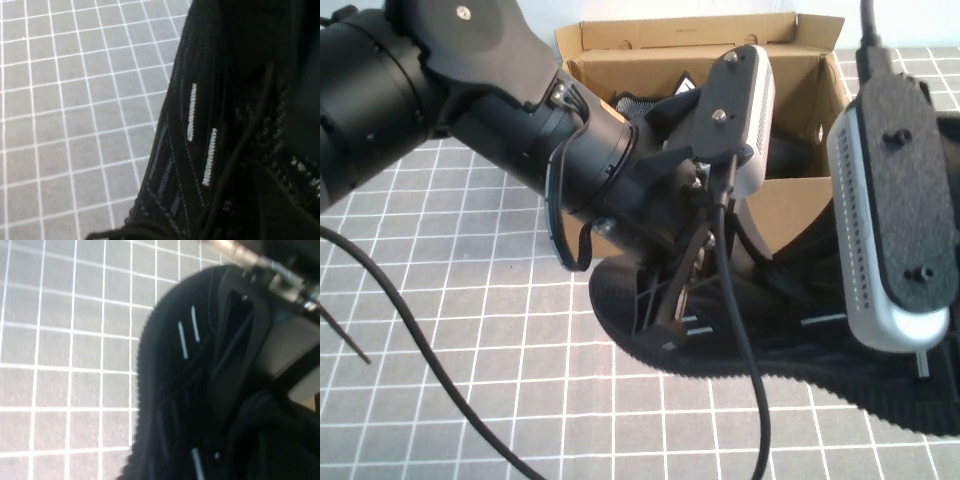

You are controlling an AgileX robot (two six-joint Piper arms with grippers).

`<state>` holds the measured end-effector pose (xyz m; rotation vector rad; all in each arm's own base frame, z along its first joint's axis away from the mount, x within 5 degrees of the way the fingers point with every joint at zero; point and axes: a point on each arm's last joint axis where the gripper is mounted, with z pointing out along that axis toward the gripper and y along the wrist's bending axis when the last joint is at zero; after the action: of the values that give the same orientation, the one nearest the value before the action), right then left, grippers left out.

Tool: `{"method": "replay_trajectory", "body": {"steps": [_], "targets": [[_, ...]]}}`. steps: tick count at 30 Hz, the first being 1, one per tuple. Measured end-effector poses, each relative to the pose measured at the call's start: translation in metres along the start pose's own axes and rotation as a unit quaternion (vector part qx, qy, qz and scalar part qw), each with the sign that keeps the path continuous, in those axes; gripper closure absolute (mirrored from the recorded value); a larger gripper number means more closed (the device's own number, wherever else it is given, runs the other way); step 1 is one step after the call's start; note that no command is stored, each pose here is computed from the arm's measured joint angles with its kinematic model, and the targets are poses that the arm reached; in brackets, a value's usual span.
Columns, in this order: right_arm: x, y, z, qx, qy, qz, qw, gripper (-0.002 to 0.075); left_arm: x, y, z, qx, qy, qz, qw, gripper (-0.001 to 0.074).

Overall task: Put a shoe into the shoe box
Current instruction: Place the shoe in the shoe box

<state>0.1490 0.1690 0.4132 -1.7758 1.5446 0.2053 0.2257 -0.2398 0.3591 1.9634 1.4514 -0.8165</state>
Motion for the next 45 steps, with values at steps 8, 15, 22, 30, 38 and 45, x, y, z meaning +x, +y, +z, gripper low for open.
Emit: {"method": "replay_trajectory", "body": {"steps": [8, 15, 22, 30, 38, 45], "targets": [[0.006, -0.002, -0.012, 0.045, 0.021, 0.147, 0.988, 0.0409, 0.01, 0.017, 0.004, -0.073, 0.036, -0.014, 0.997, 0.0713], [0.02, 0.011, -0.057, 0.105, 0.045, 0.235, 0.965, 0.0508, 0.009, 0.032, 0.002, -0.154, 0.023, -0.013, 0.988, 0.0714], [0.031, 0.032, -0.09, 0.113, 0.045, 0.33, 0.936, 0.0714, 0.007, 0.06, -0.008, -0.275, 0.027, 0.016, 0.961, 0.0714], [0.042, 0.038, -0.078, 0.108, 0.075, 0.353, 0.927, 0.074, 0.026, 0.106, 0.007, -0.283, 0.051, 0.031, 0.957, 0.0715], [0.046, 0.04, -0.072, 0.104, 0.086, 0.362, 0.922, 0.0741, 0.044, 0.143, 0.001, -0.271, 0.072, 0.049, 0.959, 0.0715], [0.046, 0.04, -0.072, 0.104, 0.086, 0.365, 0.921, 0.0742, 0.06, 0.154, 0.013, -0.249, 0.074, 0.037, 0.965, 0.0715]]}}
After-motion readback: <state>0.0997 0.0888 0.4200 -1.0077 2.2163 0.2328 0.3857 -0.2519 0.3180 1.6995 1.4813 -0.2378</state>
